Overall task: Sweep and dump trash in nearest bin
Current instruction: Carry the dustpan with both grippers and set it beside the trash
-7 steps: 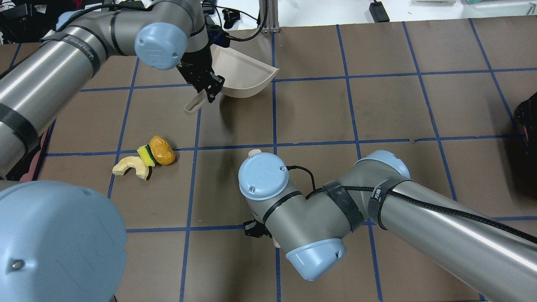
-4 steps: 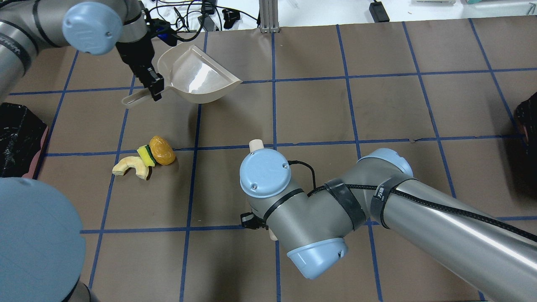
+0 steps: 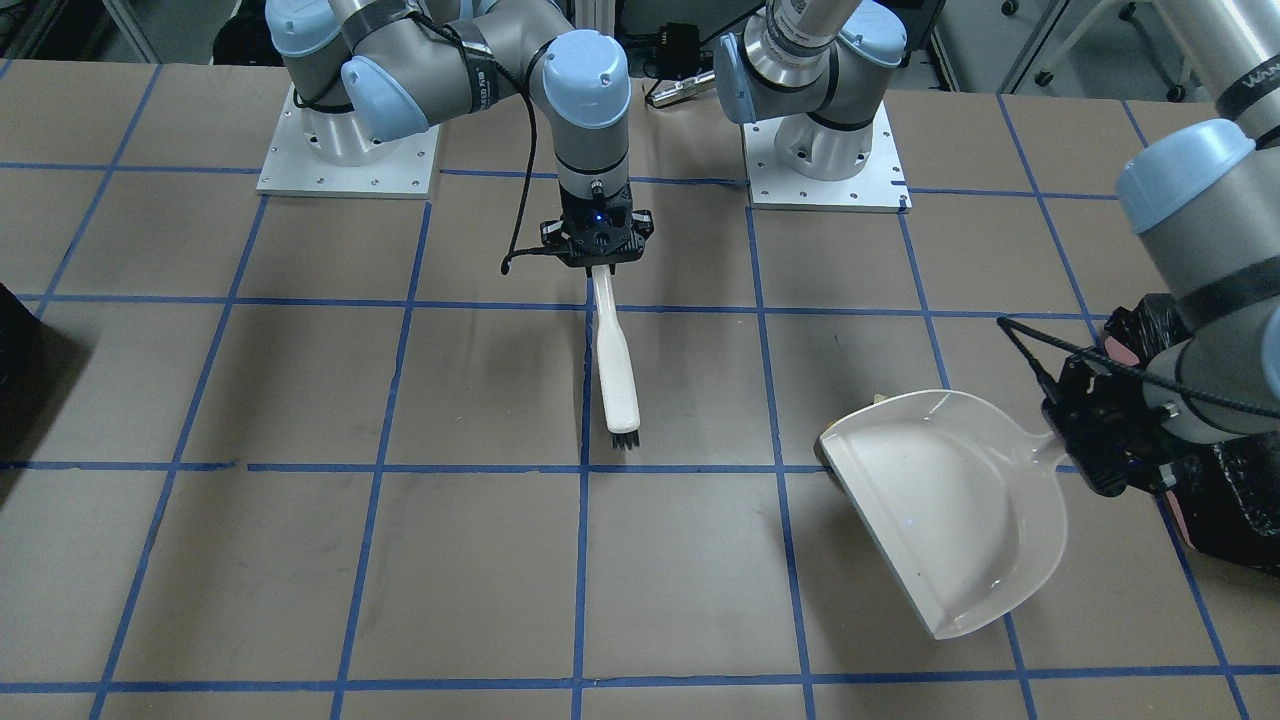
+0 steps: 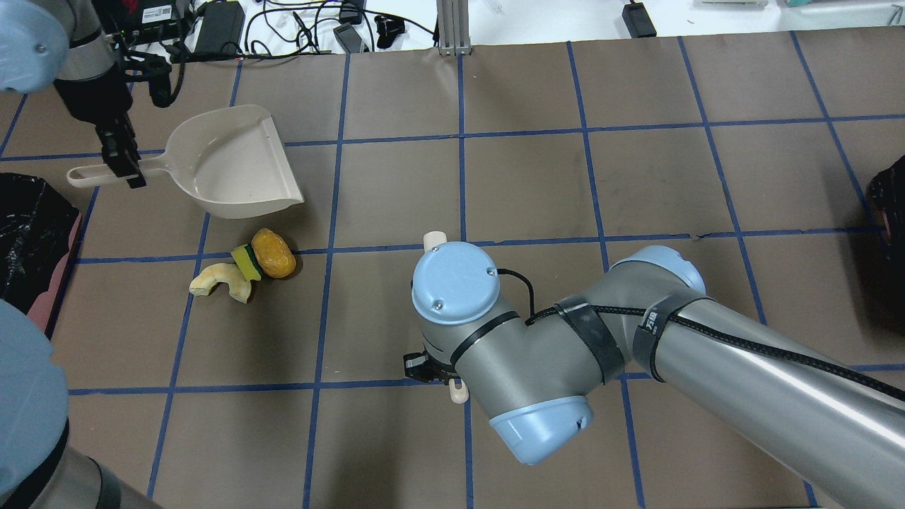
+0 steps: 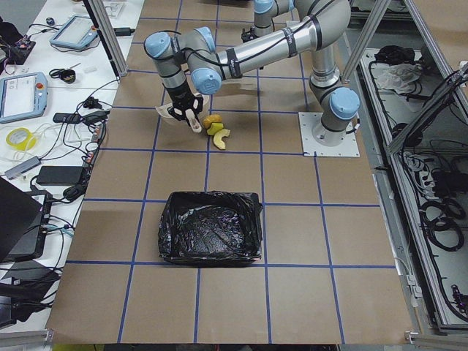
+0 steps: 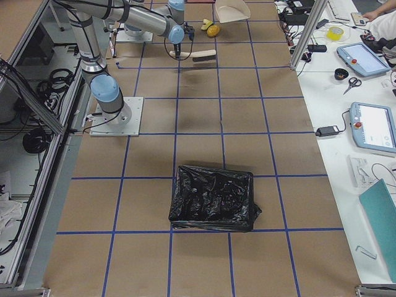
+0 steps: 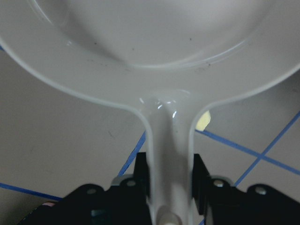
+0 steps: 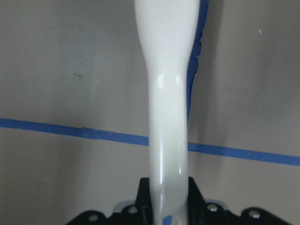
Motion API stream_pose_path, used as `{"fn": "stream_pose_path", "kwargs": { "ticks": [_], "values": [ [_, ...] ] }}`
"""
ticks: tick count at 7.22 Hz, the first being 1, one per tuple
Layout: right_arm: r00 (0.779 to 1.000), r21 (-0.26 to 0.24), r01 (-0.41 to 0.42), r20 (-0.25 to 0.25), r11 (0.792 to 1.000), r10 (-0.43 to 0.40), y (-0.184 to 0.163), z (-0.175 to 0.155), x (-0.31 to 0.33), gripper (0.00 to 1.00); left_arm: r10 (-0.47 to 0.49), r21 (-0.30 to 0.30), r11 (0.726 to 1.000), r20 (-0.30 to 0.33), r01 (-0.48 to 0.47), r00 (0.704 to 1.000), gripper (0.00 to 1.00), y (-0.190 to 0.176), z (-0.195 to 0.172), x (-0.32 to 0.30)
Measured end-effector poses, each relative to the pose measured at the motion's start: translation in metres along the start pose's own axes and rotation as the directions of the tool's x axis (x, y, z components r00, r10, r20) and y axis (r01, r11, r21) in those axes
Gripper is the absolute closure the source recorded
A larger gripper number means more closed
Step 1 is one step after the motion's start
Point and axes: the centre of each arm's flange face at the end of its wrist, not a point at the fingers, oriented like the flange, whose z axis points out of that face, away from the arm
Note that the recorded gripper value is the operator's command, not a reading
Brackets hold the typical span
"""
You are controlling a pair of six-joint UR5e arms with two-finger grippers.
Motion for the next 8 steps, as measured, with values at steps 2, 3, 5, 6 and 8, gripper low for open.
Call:
{"fn": "stream_pose_path", "kwargs": {
  "ticks": [2, 3, 5, 6, 8],
  "values": [
    [1.000, -0.011, -0.002, -0.015, 1.000, 0.002, -0.015, -0.025, -0.013, 1.00, 0.181, -0.041, 0.983, 0.014, -0.180, 0.983, 1.00, 0.063, 0.027, -0.011],
    [1.000, -0.034, 0.000, -0.029, 0.999, -0.001, -0.027, -0.040, -0.024, 1.00, 0.254, -0.096, 0.964, 0.050, -0.248, 0.966, 1.00, 0.089, 0.044, -0.017],
    [0.996, -0.063, 0.029, -0.085, 0.998, -0.034, -0.054, -0.042, -0.054, 1.00, 0.343, -0.211, 0.925, 0.112, -0.315, 0.933, 1.00, 0.109, 0.074, -0.018],
    [0.990, -0.076, 0.056, -0.122, 0.996, -0.065, -0.068, -0.034, -0.077, 1.00, 0.355, -0.228, 0.918, 0.115, -0.323, 0.928, 1.00, 0.110, 0.088, -0.012],
    [0.981, -0.110, 0.086, -0.164, 0.990, -0.103, -0.091, -0.026, -0.107, 1.00, 0.340, -0.231, 0.923, 0.113, -0.308, 0.934, 1.00, 0.116, 0.110, 0.009]
  ]
}}
